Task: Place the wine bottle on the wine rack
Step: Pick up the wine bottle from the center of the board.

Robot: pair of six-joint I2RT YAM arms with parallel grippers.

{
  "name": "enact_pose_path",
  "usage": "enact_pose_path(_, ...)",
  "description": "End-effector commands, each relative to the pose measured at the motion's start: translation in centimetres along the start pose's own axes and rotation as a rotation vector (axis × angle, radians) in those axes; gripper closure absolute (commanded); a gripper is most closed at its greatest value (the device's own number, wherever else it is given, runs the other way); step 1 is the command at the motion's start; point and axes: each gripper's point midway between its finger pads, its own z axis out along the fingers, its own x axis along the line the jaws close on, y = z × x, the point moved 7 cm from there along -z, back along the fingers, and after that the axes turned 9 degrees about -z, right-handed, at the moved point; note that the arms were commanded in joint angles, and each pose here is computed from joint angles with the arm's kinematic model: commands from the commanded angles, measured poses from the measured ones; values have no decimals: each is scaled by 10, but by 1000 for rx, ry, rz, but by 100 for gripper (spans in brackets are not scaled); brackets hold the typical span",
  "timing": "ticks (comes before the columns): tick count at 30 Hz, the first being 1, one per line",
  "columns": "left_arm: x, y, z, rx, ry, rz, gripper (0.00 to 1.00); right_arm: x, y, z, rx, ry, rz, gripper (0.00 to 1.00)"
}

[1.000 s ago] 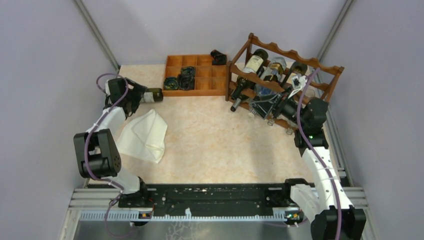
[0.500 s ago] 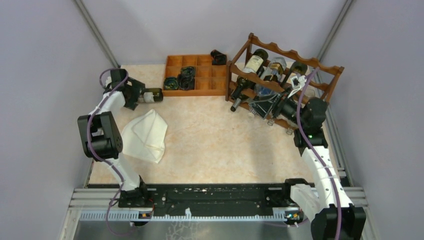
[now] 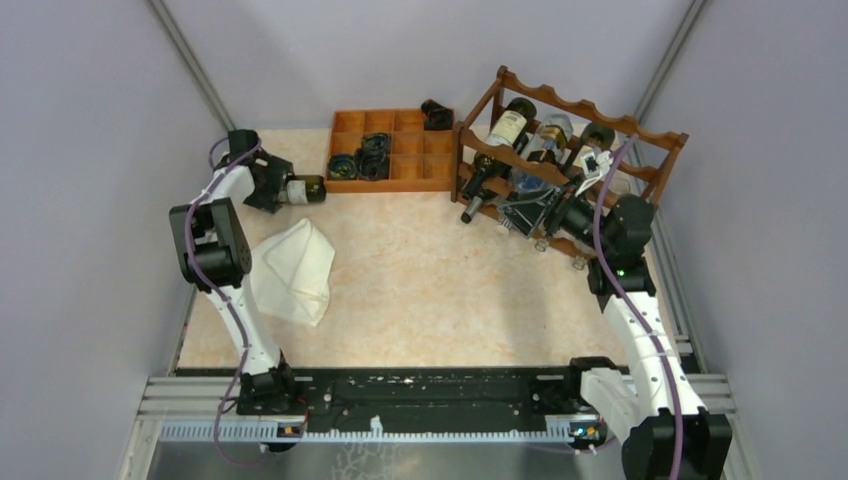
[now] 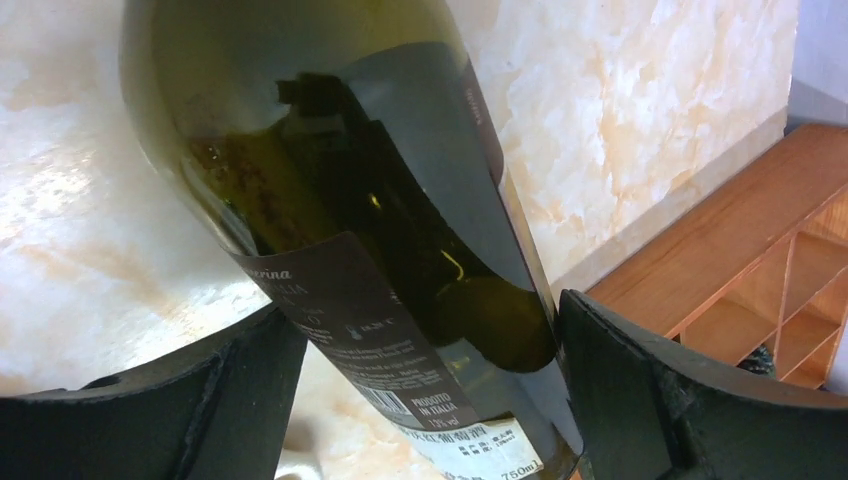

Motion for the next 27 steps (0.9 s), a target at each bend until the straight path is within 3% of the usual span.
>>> enact_pose_path(1, 13, -2, 18, 32, 112, -94, 7, 6, 7, 1, -29, 26, -43, 5)
enact_pose_path(4, 14, -5, 24, 58, 128, -118, 19, 6, 7, 0, -30, 24, -47, 5)
enact_pose_path(6, 15, -6, 25, 71, 129, -129, 21, 6, 7, 0, -29, 22, -48, 5)
enact_pose_path(12, 19, -13, 39, 121, 154, -125, 4, 8, 10, 0, -35, 28, -55, 5)
enact_pose_path(16, 23, -23, 47, 196, 169, -140, 4, 9, 10, -1, -34, 32, -55, 5)
enact_pose_path(19, 24, -27, 49, 230, 166, -152, 16, 10, 9, -2, -34, 28, -56, 5)
enact_pose_path(24, 11, -23, 29, 257, 66, -98, 59, 11, 9, -3, -32, 29, -58, 5)
enact_pose_path(27, -2, -13, -1, 214, -66, -3, 74, 11, 8, -3, -30, 28, -59, 5)
